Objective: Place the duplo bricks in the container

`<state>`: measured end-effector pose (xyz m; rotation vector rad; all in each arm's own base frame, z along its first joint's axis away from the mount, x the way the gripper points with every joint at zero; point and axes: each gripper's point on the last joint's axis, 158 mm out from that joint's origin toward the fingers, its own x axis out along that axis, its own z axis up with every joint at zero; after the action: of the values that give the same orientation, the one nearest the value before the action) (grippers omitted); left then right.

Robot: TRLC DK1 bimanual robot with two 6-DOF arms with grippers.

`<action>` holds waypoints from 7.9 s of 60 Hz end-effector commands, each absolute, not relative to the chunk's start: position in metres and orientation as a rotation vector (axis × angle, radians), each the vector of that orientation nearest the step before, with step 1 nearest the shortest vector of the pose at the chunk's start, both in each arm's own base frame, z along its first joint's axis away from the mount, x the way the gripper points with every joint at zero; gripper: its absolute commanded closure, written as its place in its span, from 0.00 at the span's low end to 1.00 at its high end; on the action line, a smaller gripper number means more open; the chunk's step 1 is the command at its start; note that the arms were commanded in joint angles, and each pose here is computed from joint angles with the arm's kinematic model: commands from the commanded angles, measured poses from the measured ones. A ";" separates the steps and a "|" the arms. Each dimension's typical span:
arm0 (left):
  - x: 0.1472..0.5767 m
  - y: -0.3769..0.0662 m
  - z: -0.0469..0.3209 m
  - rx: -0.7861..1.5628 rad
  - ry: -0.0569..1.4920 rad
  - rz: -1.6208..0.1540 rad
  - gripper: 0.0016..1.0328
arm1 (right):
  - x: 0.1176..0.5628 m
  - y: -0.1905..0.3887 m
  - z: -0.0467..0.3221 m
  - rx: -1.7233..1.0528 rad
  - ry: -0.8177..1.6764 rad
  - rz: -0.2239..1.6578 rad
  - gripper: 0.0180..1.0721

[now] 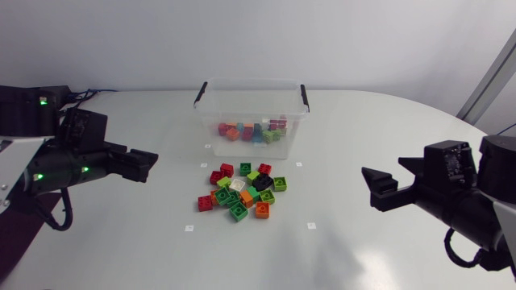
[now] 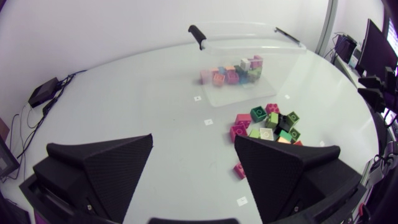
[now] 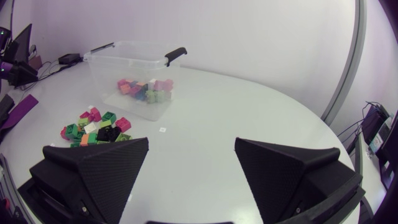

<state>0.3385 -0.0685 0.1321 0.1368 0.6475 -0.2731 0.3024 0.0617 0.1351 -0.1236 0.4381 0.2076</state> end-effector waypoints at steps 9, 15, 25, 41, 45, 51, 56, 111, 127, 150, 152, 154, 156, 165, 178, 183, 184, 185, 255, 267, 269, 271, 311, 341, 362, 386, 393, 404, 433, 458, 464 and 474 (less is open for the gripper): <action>0.359 -0.072 0.097 0.367 0.741 -0.383 0.11 | 0.311 0.073 0.126 -0.120 0.520 0.241 0.05; 0.356 -0.082 0.080 0.426 0.784 -0.447 0.11 | 0.309 0.084 0.116 -0.114 0.562 0.291 0.05; 0.350 -0.102 0.055 0.486 0.839 -0.601 0.10 | 0.309 0.091 0.104 -0.132 0.629 0.313 0.05; 0.336 -0.131 0.023 0.494 0.872 -0.883 0.11 | 0.312 0.106 0.084 -0.185 0.763 0.403 0.05; 0.334 -0.132 0.017 0.525 0.874 -0.914 0.11 | 0.314 0.107 0.079 -0.270 0.779 0.441 0.05; 0.333 -0.135 0.011 0.566 0.879 -0.958 0.11 | 0.308 0.116 0.069 -0.406 0.817 0.524 0.05; 0.335 -0.137 0.008 0.593 0.889 -0.988 0.12 | 0.301 0.116 0.060 -0.497 0.884 0.557 0.05; 0.322 -0.173 -0.042 0.751 0.977 -1.252 0.54 | 0.321 0.198 0.029 -0.741 0.778 1.014 0.05; 0.313 -0.174 -0.046 0.778 0.969 -1.297 0.75 | 0.347 0.209 0.013 -0.830 0.768 1.075 0.05; 0.298 -0.164 -0.007 0.768 0.918 -1.342 0.76 | 0.372 0.220 -0.008 -0.857 0.778 1.166 0.08; 0.297 -0.164 -0.002 0.768 0.908 -1.341 0.76 | 0.374 0.221 -0.010 -0.858 0.777 1.169 0.10; 0.297 -0.164 0.004 0.765 0.901 -1.339 0.76 | 0.376 0.222 -0.011 -0.861 0.778 1.172 0.10; 0.296 -0.164 0.010 0.765 0.889 -1.338 0.76 | 0.377 0.223 -0.013 -0.859 0.783 1.178 0.10; 0.304 -0.168 0.047 0.764 0.796 -1.298 0.76 | 0.379 0.229 -0.024 -0.858 0.805 1.210 0.14; 0.320 -0.176 0.111 0.712 0.668 -1.247 0.76 | 0.369 0.234 -0.039 -0.848 0.836 1.250 0.40; 0.328 -0.180 0.127 0.683 0.643 -1.227 0.76 | 0.365 0.234 -0.041 -0.845 0.840 1.263 0.56; 0.331 -0.182 0.132 0.671 0.635 -1.221 0.76 | 0.364 0.233 -0.041 -0.842 0.843 1.264 0.63; 0.334 -0.182 0.135 0.666 0.630 -1.217 0.76 | 0.364 0.233 -0.041 -0.841 0.844 1.263 0.68; 0.547 -0.211 0.182 0.299 0.477 -0.753 0.26 | 0.375 0.235 0.147 -0.675 0.617 1.061 0.88; 0.543 -0.195 0.205 0.272 0.450 -0.702 0.07 | 0.409 0.233 0.183 -0.606 0.528 0.964 0.88; 0.538 -0.192 0.211 0.273 0.440 -0.698 0.07 | 0.416 0.234 0.188 -0.596 0.516 0.947 0.88; 0.532 -0.188 0.217 0.271 0.434 -0.692 0.07 | 0.421 0.234 0.191 -0.592 0.511 0.935 0.88; 0.365 -0.172 0.141 0.479 0.595 -0.893 0.06 | 0.512 0.254 0.193 -0.494 0.468 0.779 0.88; 0.314 -0.198 0.025 0.566 0.804 -1.102 0.06 | 0.541 0.248 0.180 -0.503 0.465 0.660 0.10; 0.314 -0.207 0.001 0.622 0.765 -1.056 0.07 | 0.480 0.241 0.218 -0.509 0.382 0.677 0.10; 0.328 -0.215 -0.019 0.649 0.753 -0.997 0.17 | 0.378 0.234 0.181 -0.639 0.380 0.795 0.10; 0.327 -0.216 -0.027 0.652 0.766 -1.001 0.33 | 0.349 0.236 0.156 -0.693 0.405 0.858 0.10; 0.331 -0.217 -0.030 0.647 0.764 -0.988 0.67 | 0.302 0.243 0.112 -0.746 0.486 1.004 0.10; 0.326 -0.222 -0.007 0.654 0.695 -1.008 0.72 | 0.243 0.237 0.037 -0.732 0.695 1.238 0.11; 0.326 -0.210 0.048 0.626 0.592 -0.966 0.72 | 0.249 0.243 -0.016 -0.748 0.803 1.307 0.18; 0.327 -0.209 0.069 0.613 0.554 -0.960 0.72 | 0.256 0.248 -0.018 -0.748 0.803 1.307 0.18; 0.332 -0.206 0.103 0.605 0.485 -0.930 0.72 | 0.269 0.255 -0.020 -0.751 0.801 1.300 0.18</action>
<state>0.3296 -0.2077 0.0836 0.6269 0.5215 -0.9473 0.2568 0.2502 -0.0191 -0.7330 0.8261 1.2959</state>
